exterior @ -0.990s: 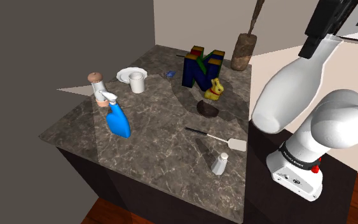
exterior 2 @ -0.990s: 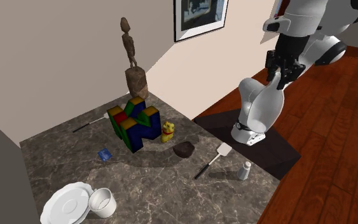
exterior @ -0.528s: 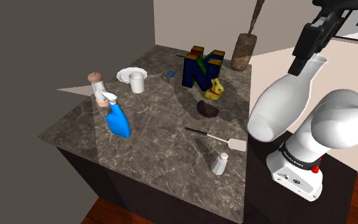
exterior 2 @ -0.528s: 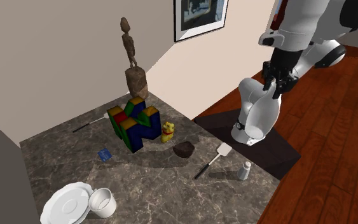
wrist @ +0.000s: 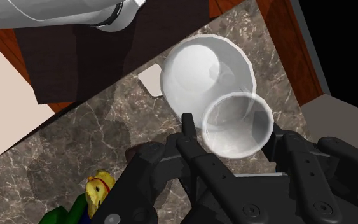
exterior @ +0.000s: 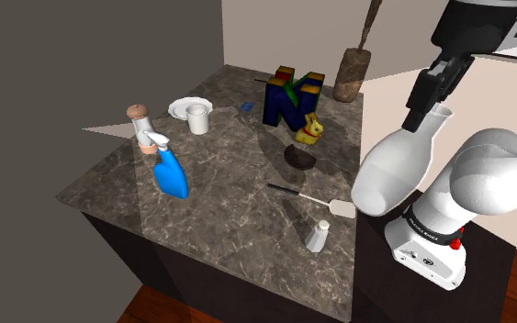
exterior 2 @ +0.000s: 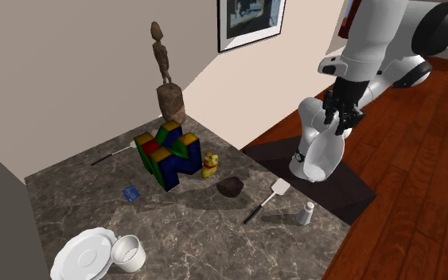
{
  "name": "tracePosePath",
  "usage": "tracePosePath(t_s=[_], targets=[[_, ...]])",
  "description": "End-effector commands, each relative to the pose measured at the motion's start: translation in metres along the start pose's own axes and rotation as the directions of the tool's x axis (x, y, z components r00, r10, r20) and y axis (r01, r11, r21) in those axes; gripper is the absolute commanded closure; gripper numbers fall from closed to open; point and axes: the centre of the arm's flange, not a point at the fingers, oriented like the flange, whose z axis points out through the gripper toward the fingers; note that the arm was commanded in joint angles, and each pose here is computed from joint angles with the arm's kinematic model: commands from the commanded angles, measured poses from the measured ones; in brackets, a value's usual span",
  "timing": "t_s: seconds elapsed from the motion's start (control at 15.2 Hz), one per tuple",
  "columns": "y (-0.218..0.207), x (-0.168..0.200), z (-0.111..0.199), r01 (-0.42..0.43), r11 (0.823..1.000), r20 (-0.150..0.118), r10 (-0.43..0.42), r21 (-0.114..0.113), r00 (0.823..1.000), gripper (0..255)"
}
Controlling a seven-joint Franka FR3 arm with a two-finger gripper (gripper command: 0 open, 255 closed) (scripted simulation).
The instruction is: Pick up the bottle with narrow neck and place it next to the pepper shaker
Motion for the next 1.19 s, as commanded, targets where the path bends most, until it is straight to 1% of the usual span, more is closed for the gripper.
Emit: tracePosePath(t_s=[0.0, 1.12], targets=[[0.000, 0.000, 0.010, 0.000, 1.000, -0.001, 0.000, 0.000, 1.000, 255], [0.000, 0.005, 0.099, 0.000, 1.000, -0.001, 0.000, 0.000, 1.000, 255]])
